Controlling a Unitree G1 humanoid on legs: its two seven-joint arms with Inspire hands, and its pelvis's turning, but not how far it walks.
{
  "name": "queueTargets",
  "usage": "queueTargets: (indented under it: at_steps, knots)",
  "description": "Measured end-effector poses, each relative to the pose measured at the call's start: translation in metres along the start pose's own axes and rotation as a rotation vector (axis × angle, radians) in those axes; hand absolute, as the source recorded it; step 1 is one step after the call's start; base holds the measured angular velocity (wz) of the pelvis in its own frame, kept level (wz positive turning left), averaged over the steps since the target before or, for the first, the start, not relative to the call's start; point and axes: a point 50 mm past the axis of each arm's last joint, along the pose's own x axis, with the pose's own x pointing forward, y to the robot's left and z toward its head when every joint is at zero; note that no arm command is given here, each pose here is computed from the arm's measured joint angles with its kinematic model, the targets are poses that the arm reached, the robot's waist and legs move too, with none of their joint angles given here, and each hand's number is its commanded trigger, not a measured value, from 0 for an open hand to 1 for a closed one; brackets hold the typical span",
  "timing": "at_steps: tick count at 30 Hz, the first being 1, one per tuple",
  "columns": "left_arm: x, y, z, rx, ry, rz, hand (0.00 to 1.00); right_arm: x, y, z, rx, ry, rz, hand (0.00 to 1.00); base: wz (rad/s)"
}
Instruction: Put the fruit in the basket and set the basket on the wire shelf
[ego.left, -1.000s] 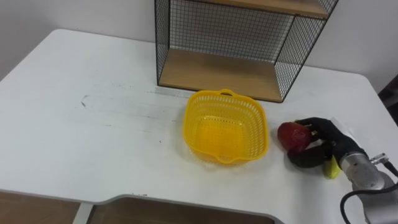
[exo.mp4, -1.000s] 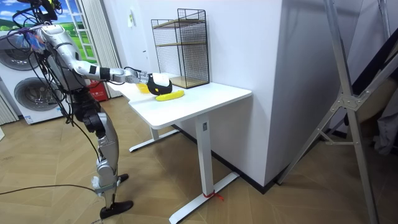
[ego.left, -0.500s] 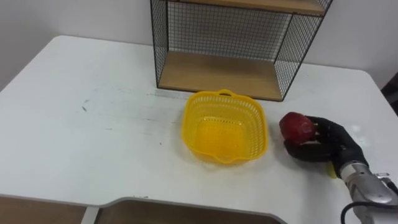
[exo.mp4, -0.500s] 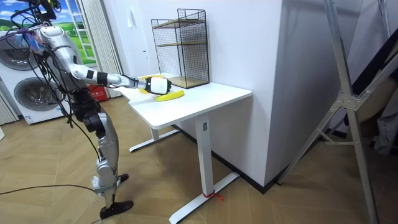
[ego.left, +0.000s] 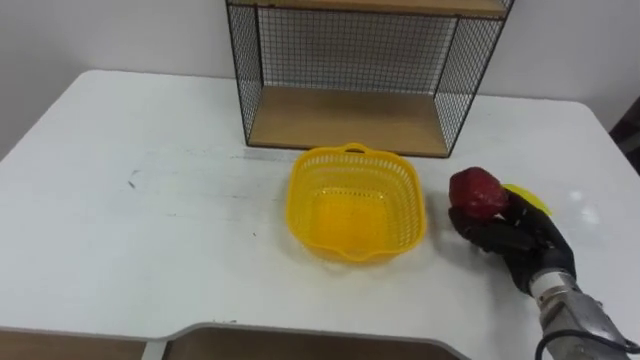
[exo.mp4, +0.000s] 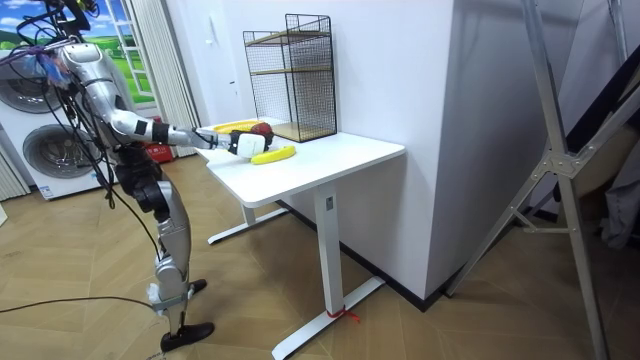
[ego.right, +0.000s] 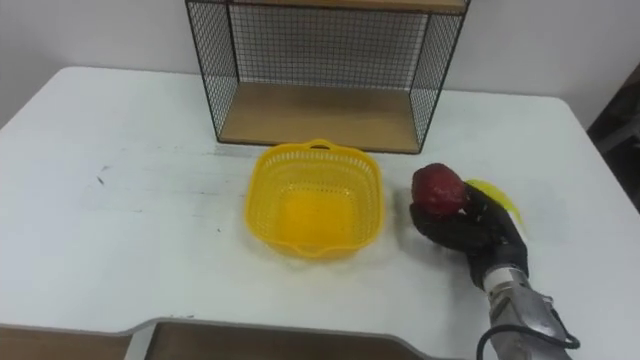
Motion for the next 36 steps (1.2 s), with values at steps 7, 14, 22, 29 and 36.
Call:
queueTargets:
  at_steps: [7, 14, 22, 29, 36]
  knots:
    - [0.000, -0.002, -0.001, 0.002, 0.009, -0.009, 0.00, 0.000, 0.017, 0.033, -0.012, -0.137, 0.061, 1.00, 0.00]
    - [0.000, -0.003, -0.003, 0.010, 0.015, -0.011, 0.00, -0.003, 0.030, 0.053, -0.043, -0.228, 0.108, 1.00, 0.00]
    - [0.002, -0.004, 0.010, 0.011, -0.023, -0.014, 0.00, -0.011, 0.055, 0.078, -0.275, -0.350, 0.199, 1.00, -0.01]
    - [0.003, -0.002, 0.020, 0.050, -0.051, -0.018, 0.00, -0.013, 0.076, 0.076, -0.533, -0.361, 0.268, 1.00, -0.03]
    - [0.004, -0.002, 0.028, 0.053, -0.069, -0.050, 0.00, -0.016, 0.085, 0.081, -0.697, -0.378, 0.313, 1.00, 0.01]
